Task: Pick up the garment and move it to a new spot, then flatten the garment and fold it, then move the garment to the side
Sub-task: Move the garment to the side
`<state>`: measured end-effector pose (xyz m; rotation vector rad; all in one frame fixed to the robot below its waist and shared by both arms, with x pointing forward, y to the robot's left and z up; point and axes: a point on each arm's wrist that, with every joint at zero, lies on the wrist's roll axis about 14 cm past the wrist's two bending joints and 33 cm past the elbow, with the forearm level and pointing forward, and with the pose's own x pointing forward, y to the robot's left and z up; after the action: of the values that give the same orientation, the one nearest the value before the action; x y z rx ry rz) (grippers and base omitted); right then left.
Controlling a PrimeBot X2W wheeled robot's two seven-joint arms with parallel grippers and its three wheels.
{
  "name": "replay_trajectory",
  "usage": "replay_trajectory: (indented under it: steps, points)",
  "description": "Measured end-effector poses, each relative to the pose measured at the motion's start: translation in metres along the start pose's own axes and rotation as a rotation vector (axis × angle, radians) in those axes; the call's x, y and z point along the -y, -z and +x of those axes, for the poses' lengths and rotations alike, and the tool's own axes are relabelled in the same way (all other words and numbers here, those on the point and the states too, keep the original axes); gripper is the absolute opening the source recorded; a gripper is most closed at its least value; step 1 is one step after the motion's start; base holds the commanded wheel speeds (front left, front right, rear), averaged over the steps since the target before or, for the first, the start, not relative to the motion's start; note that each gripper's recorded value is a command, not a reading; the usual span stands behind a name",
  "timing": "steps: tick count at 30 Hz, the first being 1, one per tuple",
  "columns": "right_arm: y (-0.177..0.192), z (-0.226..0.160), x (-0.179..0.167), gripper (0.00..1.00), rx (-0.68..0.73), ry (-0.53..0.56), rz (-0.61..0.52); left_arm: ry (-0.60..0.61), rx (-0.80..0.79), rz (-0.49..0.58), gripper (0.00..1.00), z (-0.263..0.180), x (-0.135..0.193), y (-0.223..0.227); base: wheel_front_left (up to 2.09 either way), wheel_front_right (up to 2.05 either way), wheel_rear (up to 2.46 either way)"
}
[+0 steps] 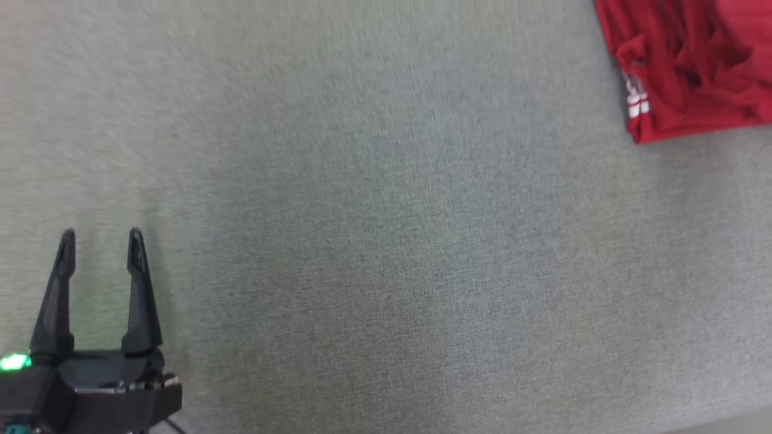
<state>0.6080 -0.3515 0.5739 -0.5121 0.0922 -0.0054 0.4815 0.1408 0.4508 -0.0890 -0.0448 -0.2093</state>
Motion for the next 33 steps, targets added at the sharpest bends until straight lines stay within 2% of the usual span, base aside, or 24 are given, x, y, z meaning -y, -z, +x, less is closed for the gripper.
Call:
replay_trajectory:
  steps: [4, 7, 15, 23, 33]
  points:
    - [-0.028, -0.013, -0.013, 1.00, 0.103, -0.001, 0.113, -0.033, 0.010, 0.014, 1.00, -0.015, -0.007, -0.014, 0.00, 0.00, 0.00]
    - [-0.049, -0.030, -0.010, 1.00, 0.199, 0.029, 0.201, -0.046, 0.021, 0.018, 1.00, -0.025, -0.008, -0.025, 0.00, 0.00, 0.00]
    - [-0.048, -0.080, -0.052, 1.00, 0.289, 0.022, 0.325, -0.076, 0.060, 0.028, 1.00, -0.049, -0.011, -0.051, 0.00, 0.00, 0.00]
    - [-0.044, -0.126, -0.107, 1.00, 0.314, -0.039, 0.399, -0.098, 0.083, 0.031, 1.00, -0.069, -0.013, -0.067, 0.00, 0.00, 0.00]
    - [-0.026, -0.173, -0.164, 1.00, 0.257, -0.111, 0.543, -0.125, 0.093, 0.043, 1.00, -0.091, -0.019, -0.077, 0.00, 0.00, 0.00]
